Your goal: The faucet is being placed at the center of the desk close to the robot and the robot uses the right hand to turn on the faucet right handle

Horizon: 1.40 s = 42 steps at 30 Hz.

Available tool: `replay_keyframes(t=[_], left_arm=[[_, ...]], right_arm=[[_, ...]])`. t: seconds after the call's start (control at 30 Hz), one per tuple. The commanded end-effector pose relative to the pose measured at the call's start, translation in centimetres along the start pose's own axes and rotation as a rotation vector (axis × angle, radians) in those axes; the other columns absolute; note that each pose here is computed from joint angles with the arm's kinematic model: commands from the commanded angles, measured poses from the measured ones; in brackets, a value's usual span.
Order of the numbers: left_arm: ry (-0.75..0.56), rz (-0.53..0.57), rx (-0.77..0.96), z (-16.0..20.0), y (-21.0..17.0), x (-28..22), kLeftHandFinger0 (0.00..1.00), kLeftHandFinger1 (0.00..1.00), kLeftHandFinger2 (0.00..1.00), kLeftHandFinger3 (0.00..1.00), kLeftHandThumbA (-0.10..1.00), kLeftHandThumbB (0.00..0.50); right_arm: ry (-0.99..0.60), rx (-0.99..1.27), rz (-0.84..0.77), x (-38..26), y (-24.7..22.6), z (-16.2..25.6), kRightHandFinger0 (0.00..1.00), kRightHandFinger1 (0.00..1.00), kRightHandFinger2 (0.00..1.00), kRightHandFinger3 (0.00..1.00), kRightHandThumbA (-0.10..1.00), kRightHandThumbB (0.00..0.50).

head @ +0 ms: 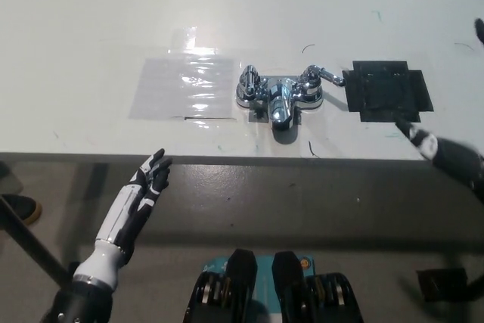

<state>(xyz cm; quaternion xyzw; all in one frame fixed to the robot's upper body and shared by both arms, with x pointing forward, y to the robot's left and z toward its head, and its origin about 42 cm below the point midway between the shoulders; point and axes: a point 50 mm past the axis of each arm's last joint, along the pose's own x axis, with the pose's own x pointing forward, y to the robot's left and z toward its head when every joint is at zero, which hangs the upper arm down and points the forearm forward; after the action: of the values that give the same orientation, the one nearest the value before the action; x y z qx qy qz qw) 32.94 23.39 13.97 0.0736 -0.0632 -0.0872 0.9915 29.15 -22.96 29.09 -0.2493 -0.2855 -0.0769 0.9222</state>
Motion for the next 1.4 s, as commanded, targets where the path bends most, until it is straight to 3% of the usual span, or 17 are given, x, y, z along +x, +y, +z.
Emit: replay_keyframes(t=[0.0,0.07,0.2,0.37,0.43,0.53,0.8,0.97,1.03,1.1,1.37], left_arm=[[-0.155,0.017,0.013,3.7,1.3,1.9,1.0,1.0,1.0,1.0,0.89,0.155],[-0.148,0.019,0.01,3.5,1.2,1.5,1.0,1.0,1.0,1.0,0.89,0.167],[-0.132,0.016,0.005,2.8,1.0,0.3,1.0,1.0,1.0,1.0,0.88,0.152],[-0.096,0.007,0.003,2.1,0.7,-1.3,1.0,1.0,1.0,1.0,0.88,0.139],[-0.078,0.0,-0.005,1.6,0.4,-2.1,1.0,1.0,1.0,1.0,0.87,0.134],[-0.054,0.004,-0.005,1.0,0.0,-3.1,1.0,1.0,1.0,1.0,0.88,0.177],[-0.031,-0.002,0.002,0.6,0.2,-3.4,1.0,1.0,1.0,1.0,0.87,0.187],[-0.032,0.024,0.005,0.5,0.8,-3.5,1.0,1.0,1.0,1.0,0.88,0.184],[-0.027,0.036,0.0,0.4,1.2,-3.3,1.0,1.0,1.0,1.0,0.9,0.223],[-0.028,0.042,0.0,0.3,1.6,-3.2,1.0,1.0,1.0,1.0,0.91,0.225],[-0.015,0.053,0.002,-0.3,2.0,-3.1,1.0,1.0,1.0,1.0,0.92,0.198]], right_arm=[[-0.364,0.262,-0.234,-5.0,-1.6,3.7,1.0,1.0,1.0,1.0,1.0,0.077],[-0.208,0.249,-0.173,-5.8,0.1,-0.2,1.0,1.0,1.0,1.0,1.0,0.077],[-0.072,0.216,-0.108,-7.3,1.5,-4.2,1.0,1.0,1.0,1.0,1.0,0.05],[0.114,0.28,-0.025,-9.6,3.8,-8.0,1.0,1.0,1.0,1.0,0.83,0.041],[0.188,0.285,0.0,-10.9,4.4,-9.0,1.0,1.0,1.0,1.0,0.83,0.056],[0.26,0.297,0.03,-12.4,5.1,-10.5,1.0,1.0,1.0,1.0,0.81,0.041],[0.321,0.287,0.056,-13.0,5.2,-12.1,1.0,1.0,1.0,1.0,0.78,0.027],[0.341,0.315,0.071,-12.9,5.0,-12.3,1.0,1.0,1.0,1.0,0.84,0.044],[0.354,0.347,0.079,-12.6,5.0,-12.6,1.0,1.0,1.0,1.0,0.86,0.051],[0.36,0.362,0.089,-12.4,5.2,-12.8,1.0,1.0,1.0,1.0,0.91,0.055],[0.389,0.446,0.117,-11.3,6.3,-14.0,1.0,1.0,1.0,1.0,0.95,0.071]])
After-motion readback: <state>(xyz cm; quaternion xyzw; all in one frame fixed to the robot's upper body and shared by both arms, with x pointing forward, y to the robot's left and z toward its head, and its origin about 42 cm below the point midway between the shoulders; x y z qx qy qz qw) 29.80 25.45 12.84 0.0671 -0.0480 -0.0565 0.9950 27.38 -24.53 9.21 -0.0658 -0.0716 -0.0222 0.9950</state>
